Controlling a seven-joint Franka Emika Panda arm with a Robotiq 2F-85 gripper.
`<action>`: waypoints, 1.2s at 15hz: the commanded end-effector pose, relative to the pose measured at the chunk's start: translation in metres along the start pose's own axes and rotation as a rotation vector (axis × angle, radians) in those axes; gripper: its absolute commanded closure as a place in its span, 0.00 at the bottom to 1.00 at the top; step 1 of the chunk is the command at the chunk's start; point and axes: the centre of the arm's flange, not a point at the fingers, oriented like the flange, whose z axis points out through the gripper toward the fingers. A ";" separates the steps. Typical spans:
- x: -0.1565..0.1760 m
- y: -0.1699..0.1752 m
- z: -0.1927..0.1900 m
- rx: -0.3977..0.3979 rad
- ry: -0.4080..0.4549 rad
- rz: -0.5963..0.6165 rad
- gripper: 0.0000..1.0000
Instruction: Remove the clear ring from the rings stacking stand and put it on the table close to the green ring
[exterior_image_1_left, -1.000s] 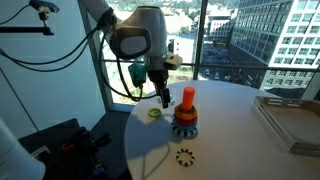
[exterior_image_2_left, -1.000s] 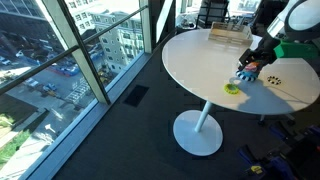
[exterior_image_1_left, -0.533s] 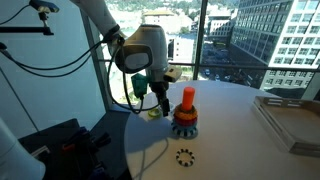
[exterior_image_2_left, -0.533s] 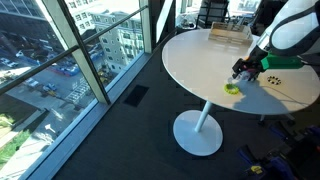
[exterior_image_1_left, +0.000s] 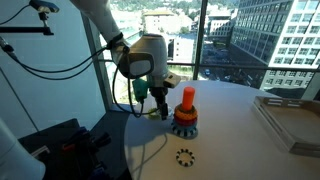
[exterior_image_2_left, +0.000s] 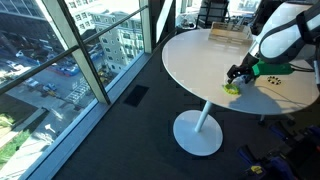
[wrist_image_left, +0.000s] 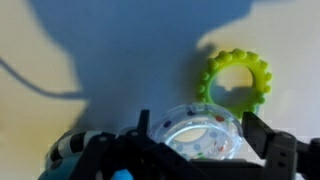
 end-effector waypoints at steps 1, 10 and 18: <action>0.007 -0.005 0.005 -0.013 0.005 0.014 0.34; 0.004 -0.002 -0.001 -0.017 -0.009 0.004 0.00; -0.004 0.002 -0.038 -0.011 -0.119 -0.064 0.00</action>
